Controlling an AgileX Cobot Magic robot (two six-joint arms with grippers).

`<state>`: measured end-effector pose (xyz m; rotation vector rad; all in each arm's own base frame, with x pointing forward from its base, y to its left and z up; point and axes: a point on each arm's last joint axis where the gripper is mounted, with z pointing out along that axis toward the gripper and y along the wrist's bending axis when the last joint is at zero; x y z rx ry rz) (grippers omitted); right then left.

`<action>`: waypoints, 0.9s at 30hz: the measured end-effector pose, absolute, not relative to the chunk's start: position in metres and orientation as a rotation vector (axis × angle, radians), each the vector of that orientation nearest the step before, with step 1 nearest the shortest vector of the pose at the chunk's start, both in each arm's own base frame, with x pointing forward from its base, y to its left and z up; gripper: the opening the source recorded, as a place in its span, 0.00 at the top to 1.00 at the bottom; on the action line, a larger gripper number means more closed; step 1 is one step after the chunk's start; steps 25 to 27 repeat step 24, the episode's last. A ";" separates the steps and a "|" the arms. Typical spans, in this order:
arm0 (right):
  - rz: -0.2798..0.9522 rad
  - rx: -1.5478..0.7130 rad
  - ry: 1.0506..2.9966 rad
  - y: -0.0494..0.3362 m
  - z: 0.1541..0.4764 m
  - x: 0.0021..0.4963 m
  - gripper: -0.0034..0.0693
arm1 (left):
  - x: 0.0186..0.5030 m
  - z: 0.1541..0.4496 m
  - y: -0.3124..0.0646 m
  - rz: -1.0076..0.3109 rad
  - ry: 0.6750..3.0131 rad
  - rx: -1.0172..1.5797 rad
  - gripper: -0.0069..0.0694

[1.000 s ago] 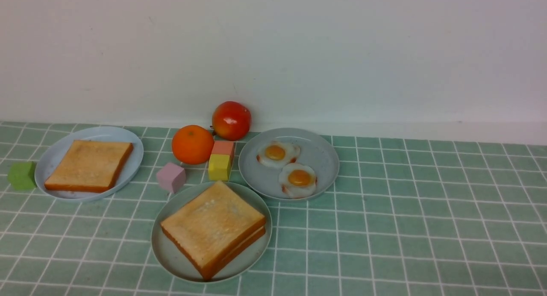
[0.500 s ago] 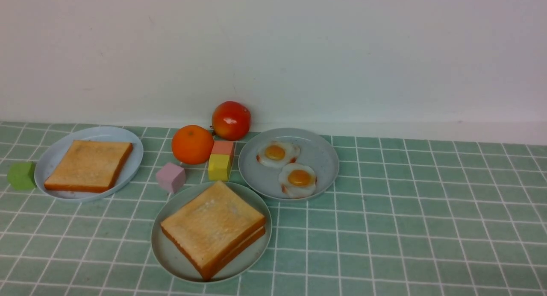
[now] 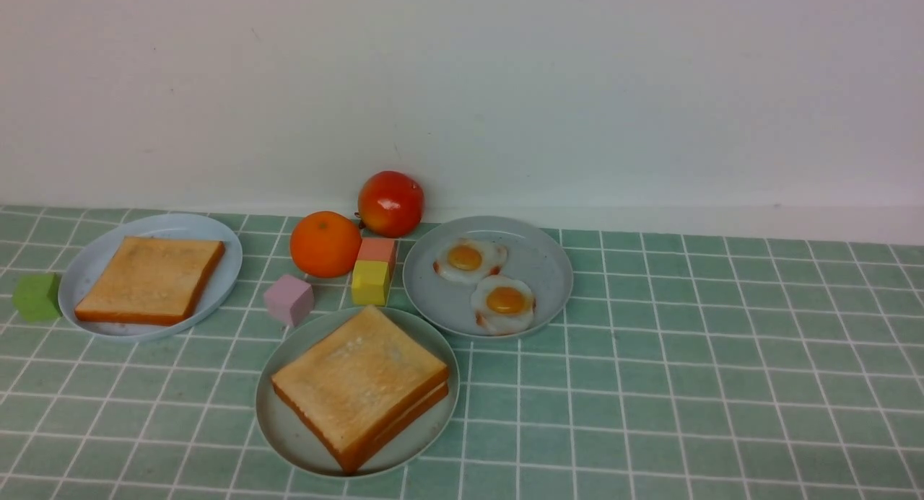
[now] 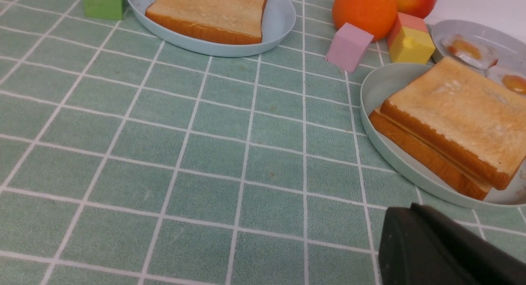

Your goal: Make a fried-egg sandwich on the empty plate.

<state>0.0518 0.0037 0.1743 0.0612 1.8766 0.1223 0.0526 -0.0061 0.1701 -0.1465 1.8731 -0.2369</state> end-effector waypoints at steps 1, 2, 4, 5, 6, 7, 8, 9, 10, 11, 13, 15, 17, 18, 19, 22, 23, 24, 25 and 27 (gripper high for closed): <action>0.122 0.061 1.877 0.004 0.174 0.052 0.87 | 0.053 0.170 -0.006 -0.237 1.873 -0.147 0.91; 0.122 0.061 1.877 0.004 0.174 0.052 0.87 | 0.053 0.170 -0.006 -0.237 1.873 -0.147 0.91; 0.122 0.061 1.877 0.004 0.174 0.052 0.86 | 0.053 0.170 -0.006 -0.237 1.873 -0.147 0.91; 0.122 0.061 1.877 0.004 0.174 0.052 0.86 | 0.053 0.170 -0.006 -0.237 1.873 -0.147 0.91; 0.122 0.061 1.877 0.004 0.174 0.052 0.86 | 0.053 0.170 -0.006 -0.237 1.873 -0.147 0.91; 0.122 0.061 1.877 0.004 0.174 0.052 0.85 | 0.053 0.170 -0.006 -0.237 1.873 -0.146 0.91; 0.122 0.061 1.877 0.004 0.174 0.052 0.85 | 0.053 0.170 -0.006 -0.237 1.873 -0.146 0.90; 0.122 0.061 1.877 0.004 0.174 0.052 0.85 | 0.053 0.170 -0.006 -0.237 1.873 -0.146 0.90; 0.122 0.061 1.877 0.004 0.174 0.052 0.85 | 0.053 0.170 -0.006 -0.237 1.873 -0.146 0.90; 0.122 0.061 1.877 0.004 0.174 0.052 0.85 | 0.053 0.170 -0.006 -0.237 1.873 -0.146 0.90; 0.122 0.061 1.877 0.004 0.174 0.052 0.84 | 0.053 0.170 -0.006 -0.237 1.873 -0.146 0.90; 0.122 0.061 1.877 0.004 0.174 0.052 0.84 | 0.053 0.170 -0.006 -0.236 1.873 -0.146 0.90; 0.122 0.061 1.877 0.004 0.174 0.052 0.84 | 0.053 0.170 -0.006 -0.236 1.873 -0.146 0.89; 0.122 0.061 1.877 0.004 0.174 0.052 0.83 | 0.053 0.170 -0.006 -0.236 1.873 -0.146 0.89; 0.122 0.061 1.877 0.004 0.174 0.052 0.83 | 0.053 0.170 -0.006 -0.235 1.873 -0.145 0.89; 0.122 0.061 1.877 0.004 0.174 0.052 0.83 | 0.053 0.170 -0.006 -0.235 1.873 -0.145 0.89; 0.122 0.061 1.877 0.004 0.174 0.052 0.83 | 0.053 0.170 -0.006 -0.235 1.873 -0.145 0.89; 0.122 0.061 1.877 0.004 0.174 0.052 0.82 | 0.053 0.170 -0.006 -0.235 1.873 -0.145 0.89; 0.122 0.061 1.877 0.004 0.174 0.052 0.82 | 0.053 0.170 -0.006 -0.235 1.873 -0.145 0.89; 0.122 0.061 1.877 0.004 0.174 0.052 0.82 | 0.053 0.170 -0.006 -0.235 1.873 -0.145 0.89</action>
